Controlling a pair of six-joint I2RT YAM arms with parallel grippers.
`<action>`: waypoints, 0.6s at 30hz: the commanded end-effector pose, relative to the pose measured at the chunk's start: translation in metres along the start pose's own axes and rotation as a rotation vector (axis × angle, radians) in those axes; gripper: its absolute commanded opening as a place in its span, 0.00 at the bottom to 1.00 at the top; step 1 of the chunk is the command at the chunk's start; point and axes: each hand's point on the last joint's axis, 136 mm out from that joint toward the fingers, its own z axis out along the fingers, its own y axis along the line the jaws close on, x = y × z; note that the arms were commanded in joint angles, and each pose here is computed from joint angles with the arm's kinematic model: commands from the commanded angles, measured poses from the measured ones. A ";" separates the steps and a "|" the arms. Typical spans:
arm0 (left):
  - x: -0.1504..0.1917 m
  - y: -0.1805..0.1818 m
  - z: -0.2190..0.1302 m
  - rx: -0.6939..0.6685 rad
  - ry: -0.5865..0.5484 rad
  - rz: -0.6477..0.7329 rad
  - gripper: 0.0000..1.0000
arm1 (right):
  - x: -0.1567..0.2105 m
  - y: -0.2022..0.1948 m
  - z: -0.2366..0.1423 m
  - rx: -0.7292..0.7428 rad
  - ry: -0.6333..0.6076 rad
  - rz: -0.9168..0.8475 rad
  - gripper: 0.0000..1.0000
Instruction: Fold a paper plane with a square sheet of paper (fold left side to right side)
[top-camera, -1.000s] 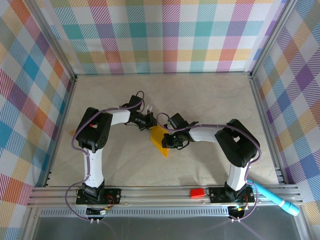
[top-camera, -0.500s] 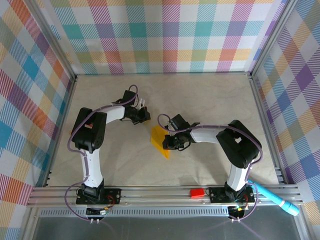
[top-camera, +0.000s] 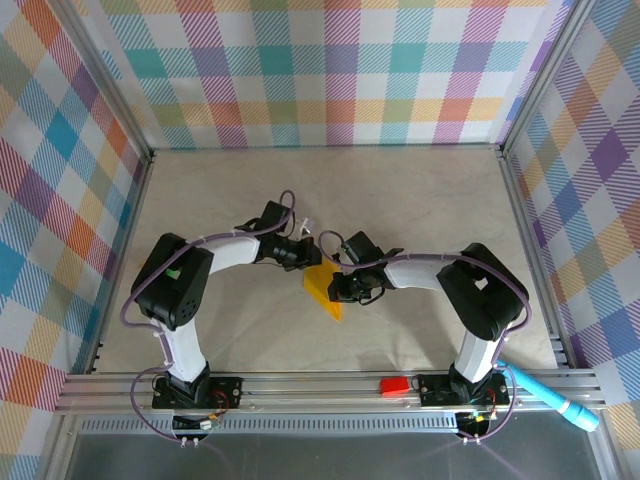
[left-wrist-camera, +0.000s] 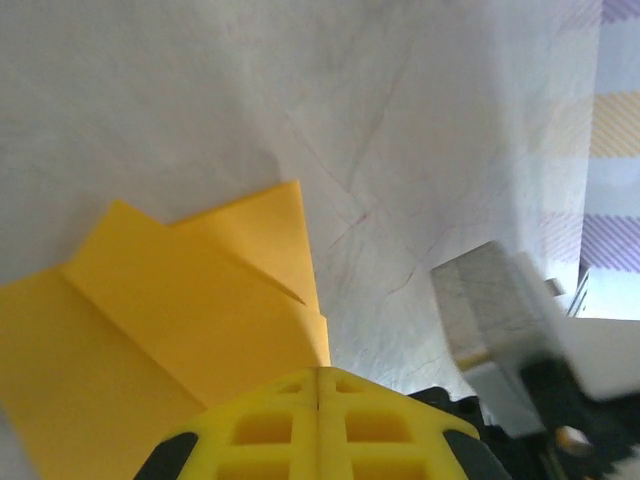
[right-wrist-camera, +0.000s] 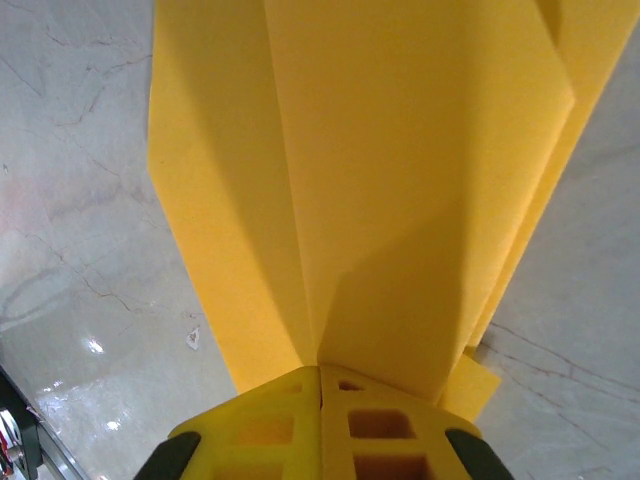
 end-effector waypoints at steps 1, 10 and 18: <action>-0.004 -0.003 0.011 0.024 0.017 -0.001 0.00 | 0.047 -0.049 0.007 0.164 0.143 0.099 0.00; 0.013 0.035 0.027 -0.090 0.058 -0.061 0.00 | 0.024 -0.019 -0.004 0.079 0.097 0.056 0.00; 0.027 0.050 0.026 -0.139 0.077 -0.080 0.00 | -0.007 0.017 -0.019 -0.012 0.019 -0.001 0.00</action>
